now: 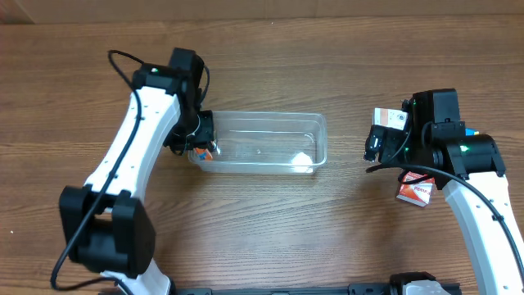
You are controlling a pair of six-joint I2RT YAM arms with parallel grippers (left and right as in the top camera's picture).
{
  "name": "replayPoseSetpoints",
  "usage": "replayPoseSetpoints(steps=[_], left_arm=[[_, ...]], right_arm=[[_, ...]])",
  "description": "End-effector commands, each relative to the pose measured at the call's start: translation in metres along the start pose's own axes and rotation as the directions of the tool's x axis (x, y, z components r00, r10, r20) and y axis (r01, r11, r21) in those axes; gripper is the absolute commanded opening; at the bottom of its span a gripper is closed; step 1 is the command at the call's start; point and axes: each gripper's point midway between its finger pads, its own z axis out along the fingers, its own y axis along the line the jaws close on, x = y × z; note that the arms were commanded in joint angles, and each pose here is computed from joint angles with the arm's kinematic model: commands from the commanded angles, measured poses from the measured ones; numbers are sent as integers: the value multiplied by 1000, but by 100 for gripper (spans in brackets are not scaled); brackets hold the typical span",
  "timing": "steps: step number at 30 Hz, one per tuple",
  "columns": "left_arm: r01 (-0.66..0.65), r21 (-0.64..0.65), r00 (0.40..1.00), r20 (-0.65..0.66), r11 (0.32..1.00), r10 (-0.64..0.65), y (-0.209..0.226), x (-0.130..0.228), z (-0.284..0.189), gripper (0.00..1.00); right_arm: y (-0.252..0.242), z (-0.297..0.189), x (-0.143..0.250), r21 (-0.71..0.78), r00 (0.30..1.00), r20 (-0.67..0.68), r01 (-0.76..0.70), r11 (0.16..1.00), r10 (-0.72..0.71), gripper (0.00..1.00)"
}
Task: Pack container
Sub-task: 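Place the orange tube upright beside the bottle and release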
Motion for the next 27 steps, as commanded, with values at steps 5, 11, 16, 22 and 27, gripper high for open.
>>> replayPoseSetpoints(steps=[5, 11, 16, 22, 27], left_arm=[[-3, -29, 1000, -3, 1000, 3, -2, -12, 19, 14], [-2, -26, 1000, 1, 1000, 2, -2, -13, 19, 46], [-3, -26, 1000, 0, 1000, 3, -2, -13, 19, 47], [-3, -19, 1000, -3, 1000, 3, -3, -13, 18, 44], [-3, -12, 1000, 8, 1000, 3, -5, -15, 2, 43]], right_arm=[[3, -8, -10, -2, 999, 35, 9, 1000, -9, 100], [3, -8, -10, -2, 999, 35, 9, 1000, -9, 100], [3, -8, -10, -1, 999, 35, 9, 1000, -9, 100], [3, -8, -10, -1, 999, 35, 9, 1000, -9, 100], [3, -8, -10, -2, 999, 35, 9, 1000, -9, 100]])
